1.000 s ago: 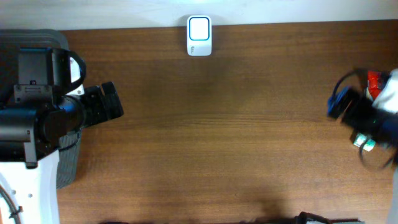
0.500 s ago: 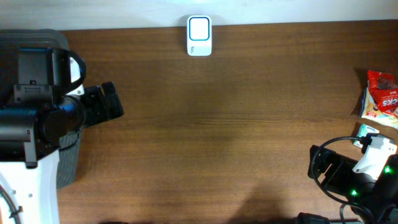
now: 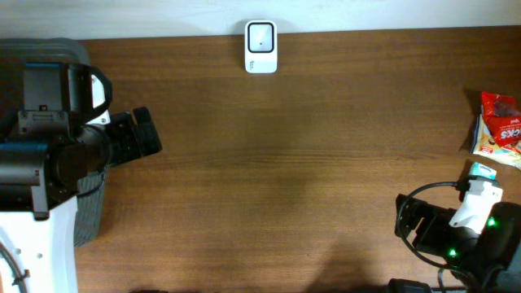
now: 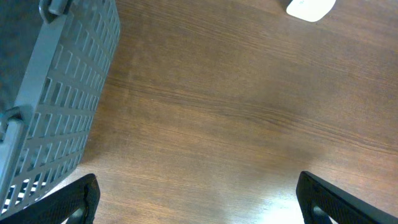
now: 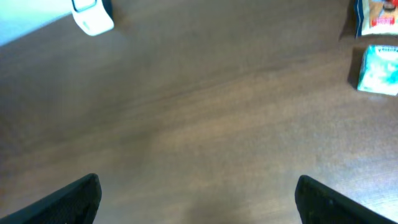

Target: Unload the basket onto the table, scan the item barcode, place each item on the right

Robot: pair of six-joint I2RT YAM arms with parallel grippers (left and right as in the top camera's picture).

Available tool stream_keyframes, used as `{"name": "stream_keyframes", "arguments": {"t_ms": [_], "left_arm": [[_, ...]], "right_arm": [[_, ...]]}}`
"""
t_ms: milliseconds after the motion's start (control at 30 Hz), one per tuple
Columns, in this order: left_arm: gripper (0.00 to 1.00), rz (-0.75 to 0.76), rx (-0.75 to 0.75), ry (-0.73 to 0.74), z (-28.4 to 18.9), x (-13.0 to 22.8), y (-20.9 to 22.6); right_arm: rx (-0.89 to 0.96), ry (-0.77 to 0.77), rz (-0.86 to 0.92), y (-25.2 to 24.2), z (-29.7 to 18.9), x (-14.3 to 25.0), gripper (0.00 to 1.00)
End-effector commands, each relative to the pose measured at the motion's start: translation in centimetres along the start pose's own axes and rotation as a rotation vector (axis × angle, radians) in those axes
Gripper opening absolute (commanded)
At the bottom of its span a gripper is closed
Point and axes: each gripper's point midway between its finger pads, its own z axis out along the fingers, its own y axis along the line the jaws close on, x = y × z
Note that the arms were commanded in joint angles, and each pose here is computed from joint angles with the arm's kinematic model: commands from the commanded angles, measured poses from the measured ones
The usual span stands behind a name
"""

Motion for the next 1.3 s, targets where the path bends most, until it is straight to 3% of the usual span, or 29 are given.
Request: {"name": "stream_keyframes", "arguments": {"t_ms": [0,333,600,933,1167,1267], "left_arm": [[0.99,-0.003,0.004,-0.006,-0.2,-0.1,0.0],[0.99,-0.003,0.003,-0.007,-0.2,-0.1,0.0],[0.99,-0.003,0.003,-0.007,-0.2,-0.1,0.0],[0.99,-0.003,0.003,-0.007,-0.2,-0.1,0.0],[0.99,-0.003,0.003,-0.007,-0.2,-0.1,0.0],[0.99,-0.003,0.003,-0.007,-0.2,-0.1,0.0]], "right_arm": [[-0.035,-0.058,-0.058,-0.1,1.8,1.2,0.99],[-0.35,-0.414,-0.268,3.4,9.0,2.8,0.98],[-0.36,-0.696,-0.303,2.9,10.3,1.5,0.98],[-0.214,-0.825,-0.237,0.5,10.4,-0.3,0.98],[-0.173,-0.825,-0.22,-0.4,11.1,-0.1,0.98],[-0.136,-0.75,-0.211,-1.3,12.6,1.1,0.98]]}}
